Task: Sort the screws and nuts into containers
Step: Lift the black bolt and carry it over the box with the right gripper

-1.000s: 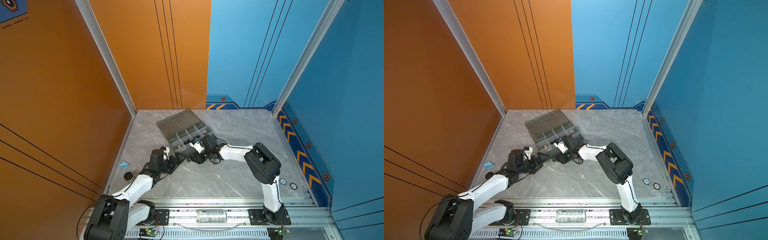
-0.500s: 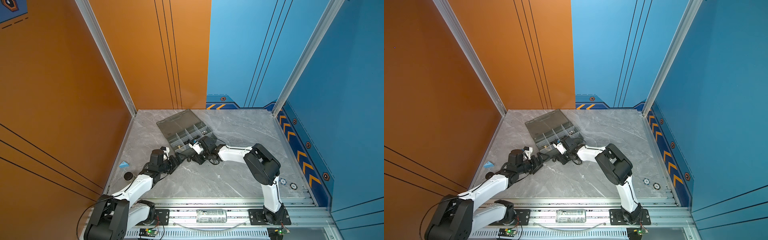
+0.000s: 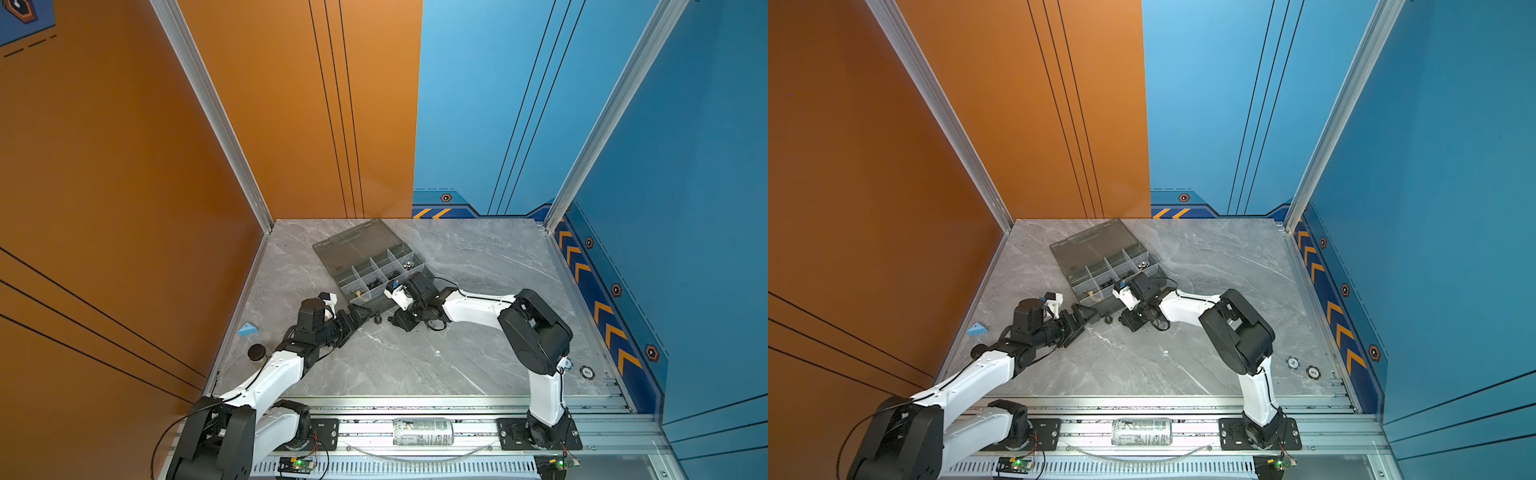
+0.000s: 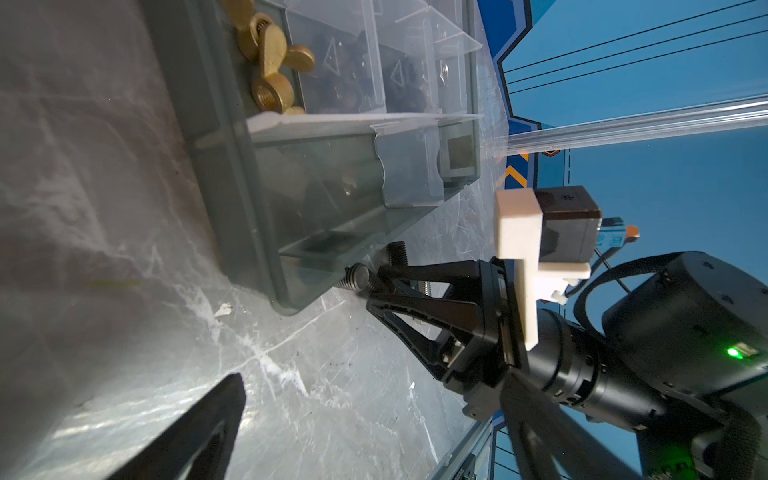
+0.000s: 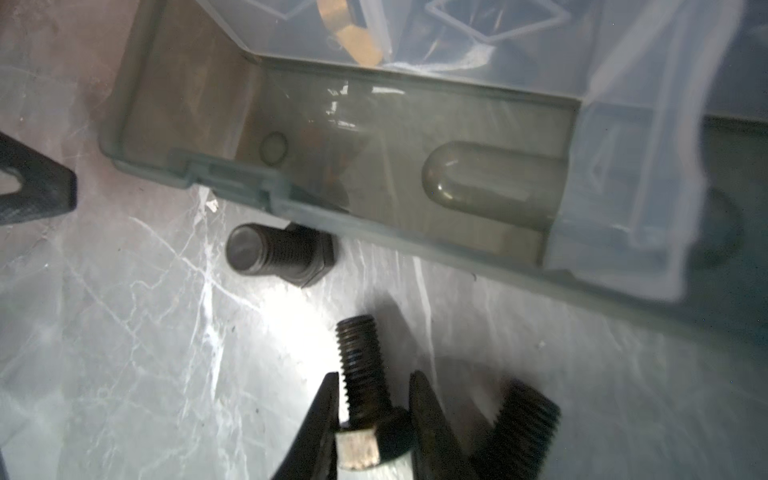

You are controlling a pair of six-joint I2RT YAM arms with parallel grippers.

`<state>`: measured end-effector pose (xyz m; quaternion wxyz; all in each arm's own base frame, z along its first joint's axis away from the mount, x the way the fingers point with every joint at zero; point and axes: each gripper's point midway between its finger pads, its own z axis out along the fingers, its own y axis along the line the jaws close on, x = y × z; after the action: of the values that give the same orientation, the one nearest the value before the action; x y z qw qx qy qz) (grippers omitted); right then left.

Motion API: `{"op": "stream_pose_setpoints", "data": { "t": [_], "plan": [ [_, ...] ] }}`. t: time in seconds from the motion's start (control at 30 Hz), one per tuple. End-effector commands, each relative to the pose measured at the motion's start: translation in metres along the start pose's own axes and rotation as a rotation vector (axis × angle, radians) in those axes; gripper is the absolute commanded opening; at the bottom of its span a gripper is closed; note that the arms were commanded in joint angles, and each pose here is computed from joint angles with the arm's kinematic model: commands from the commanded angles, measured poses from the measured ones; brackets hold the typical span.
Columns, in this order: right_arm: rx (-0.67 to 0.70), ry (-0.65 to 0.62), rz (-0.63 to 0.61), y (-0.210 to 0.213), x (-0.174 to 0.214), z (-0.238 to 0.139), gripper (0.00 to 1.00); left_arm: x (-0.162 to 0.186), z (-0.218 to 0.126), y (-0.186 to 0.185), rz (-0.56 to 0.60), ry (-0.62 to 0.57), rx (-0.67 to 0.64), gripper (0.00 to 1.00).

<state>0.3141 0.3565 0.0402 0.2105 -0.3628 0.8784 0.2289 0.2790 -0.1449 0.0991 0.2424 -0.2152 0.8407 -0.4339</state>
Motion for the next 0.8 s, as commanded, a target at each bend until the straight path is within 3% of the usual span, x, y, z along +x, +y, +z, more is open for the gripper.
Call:
{"op": "stream_pose_setpoints", "data": {
  "t": [0.0, 0.27, 0.77],
  "plan": [
    [0.007, -0.041, -0.023, 0.002, -0.015, -0.03, 0.0, 0.004, -0.003, 0.003, -0.014, 0.015, -0.003, 0.98],
    [-0.009, -0.118, -0.059, 0.001, -0.058, -0.055, 0.0, 0.004, -0.004, 0.003, -0.013, 0.014, -0.001, 0.98],
    [0.005, -0.112, -0.088, -0.011, -0.098, -0.023, 0.0, 0.004, -0.004, 0.006, -0.022, 0.018, -0.003, 0.98]
  ]
}}
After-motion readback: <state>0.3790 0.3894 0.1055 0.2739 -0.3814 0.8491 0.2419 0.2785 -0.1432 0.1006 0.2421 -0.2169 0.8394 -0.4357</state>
